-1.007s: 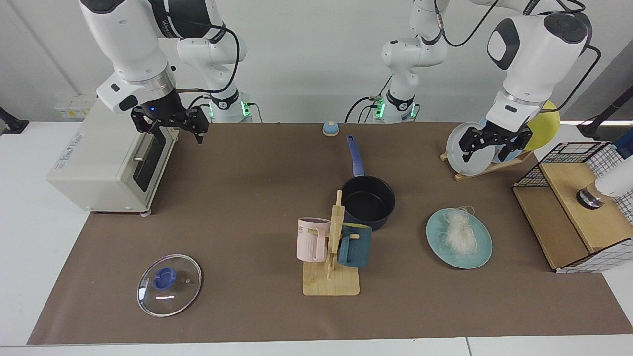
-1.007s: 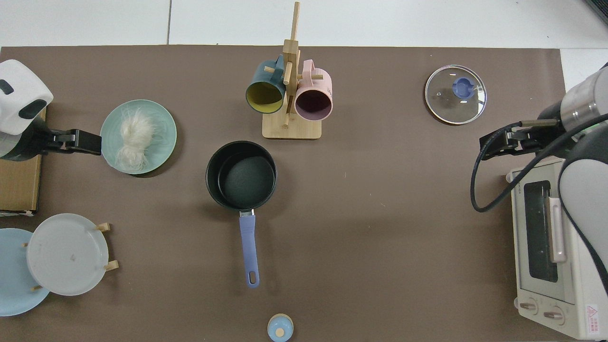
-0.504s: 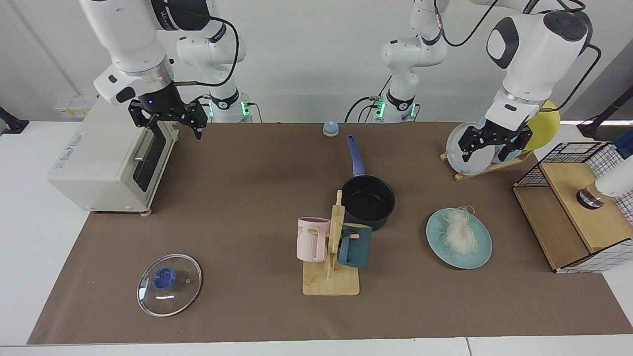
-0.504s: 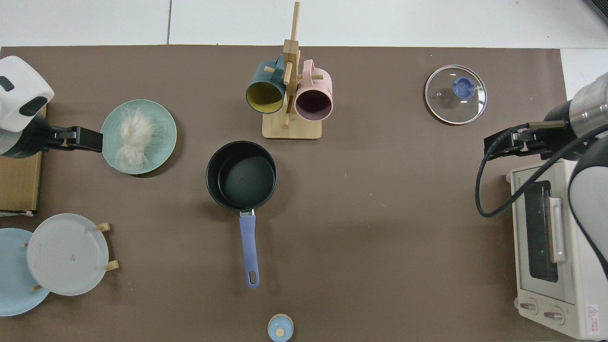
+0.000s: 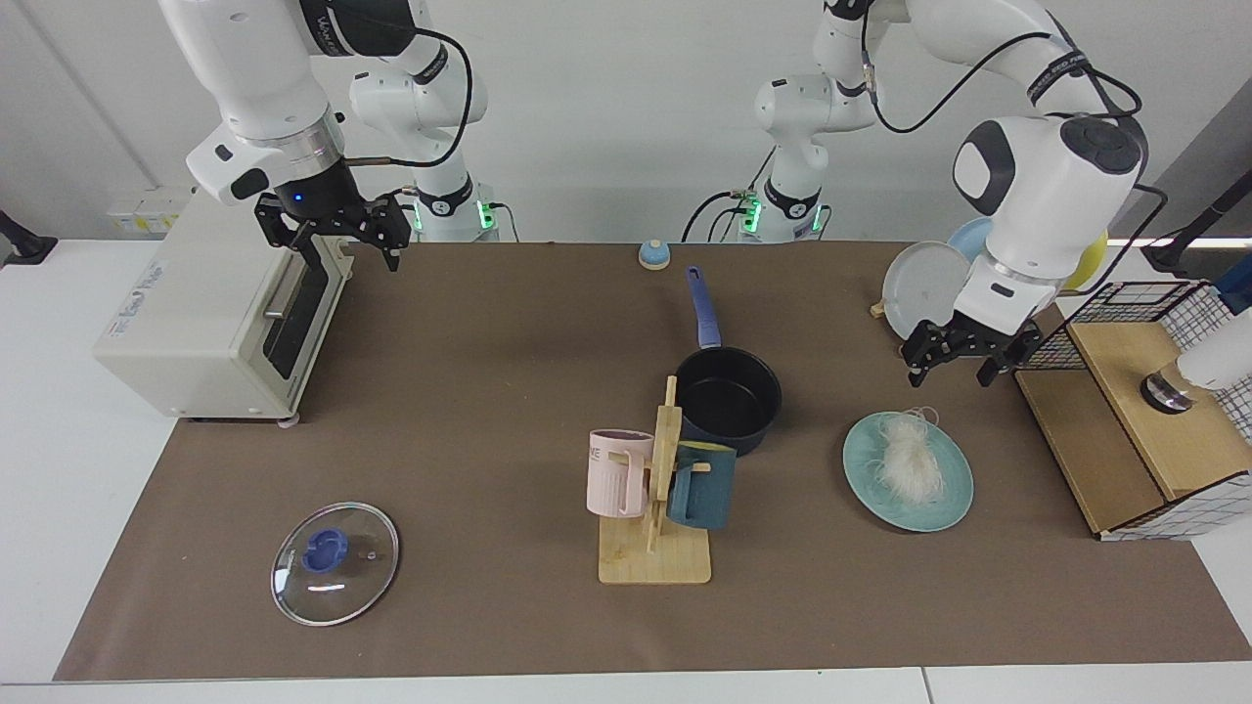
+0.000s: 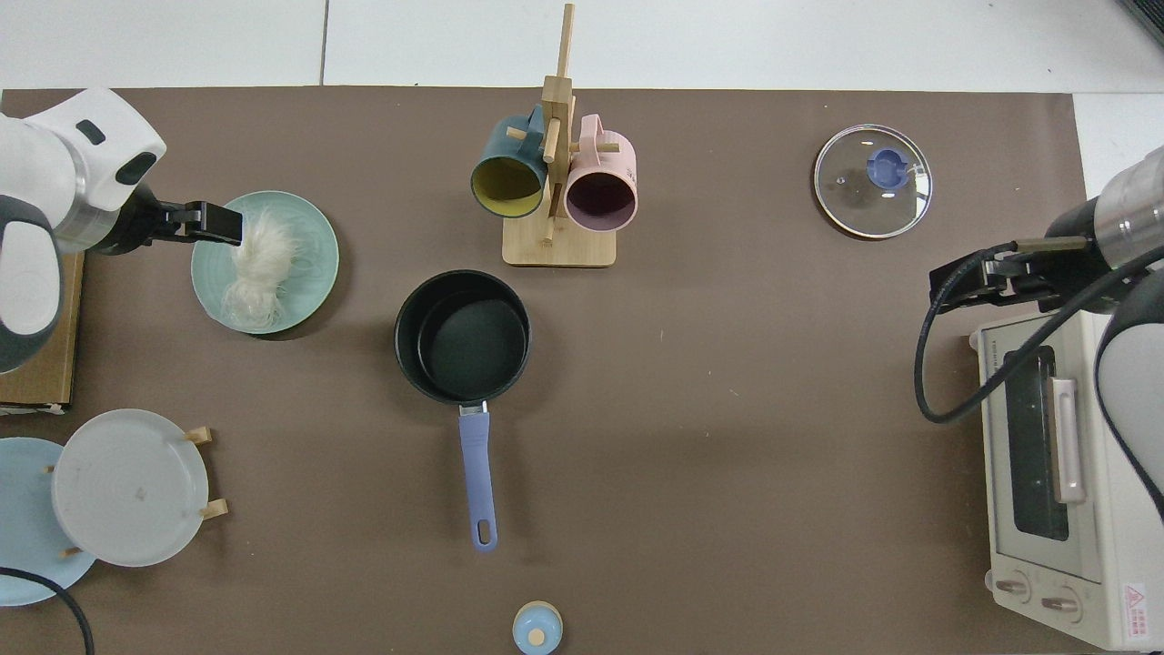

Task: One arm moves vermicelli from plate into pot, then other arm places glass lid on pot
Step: 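Lower the left gripper and grasp the white vermicelli on the plate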

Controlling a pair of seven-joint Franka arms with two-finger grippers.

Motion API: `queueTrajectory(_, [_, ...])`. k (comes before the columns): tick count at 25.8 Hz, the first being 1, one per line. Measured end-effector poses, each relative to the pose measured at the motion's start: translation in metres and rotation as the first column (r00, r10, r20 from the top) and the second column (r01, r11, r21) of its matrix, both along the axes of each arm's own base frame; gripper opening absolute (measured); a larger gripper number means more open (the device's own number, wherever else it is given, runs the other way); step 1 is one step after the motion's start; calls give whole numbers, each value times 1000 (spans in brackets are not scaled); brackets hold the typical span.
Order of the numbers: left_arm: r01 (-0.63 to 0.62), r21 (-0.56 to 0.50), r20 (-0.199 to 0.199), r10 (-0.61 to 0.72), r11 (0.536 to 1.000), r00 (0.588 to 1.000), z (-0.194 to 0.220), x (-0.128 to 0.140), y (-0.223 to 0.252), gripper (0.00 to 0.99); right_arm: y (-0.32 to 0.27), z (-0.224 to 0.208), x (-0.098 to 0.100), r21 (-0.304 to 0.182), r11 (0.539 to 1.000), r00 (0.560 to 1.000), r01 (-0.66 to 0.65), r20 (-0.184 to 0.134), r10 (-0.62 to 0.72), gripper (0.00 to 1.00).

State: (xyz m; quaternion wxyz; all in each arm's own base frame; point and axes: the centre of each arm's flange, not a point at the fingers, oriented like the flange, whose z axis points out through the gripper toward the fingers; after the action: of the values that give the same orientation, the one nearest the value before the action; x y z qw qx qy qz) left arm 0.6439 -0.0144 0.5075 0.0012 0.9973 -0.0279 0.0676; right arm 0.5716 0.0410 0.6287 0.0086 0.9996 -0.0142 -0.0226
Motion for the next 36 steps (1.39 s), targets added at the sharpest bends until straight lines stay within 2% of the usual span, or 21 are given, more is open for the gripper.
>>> queueTrajectory(12, [-8,-7,-11,8,1000,1000,-93,33,9,991,1,1,-1,0,1000,1000,-3,2,3,1000])
queueTrajectory(18, [18,-4,12,-18,1000,1000,-137,41,13,991,2,1,-1,1,1000,1000,-3,2,3,1000])
queueTrajectory(31, [29,-6,-69,-29,1000,997,-188,23,12,991,2,2,-1,1,1000,1000,-4,2,4,1000])
queueTrajectory(36, [36,-6,-79,-36,999,996,-194,20,12,982,4,2,-2,2,1000,1000,-7,2,7,1000])
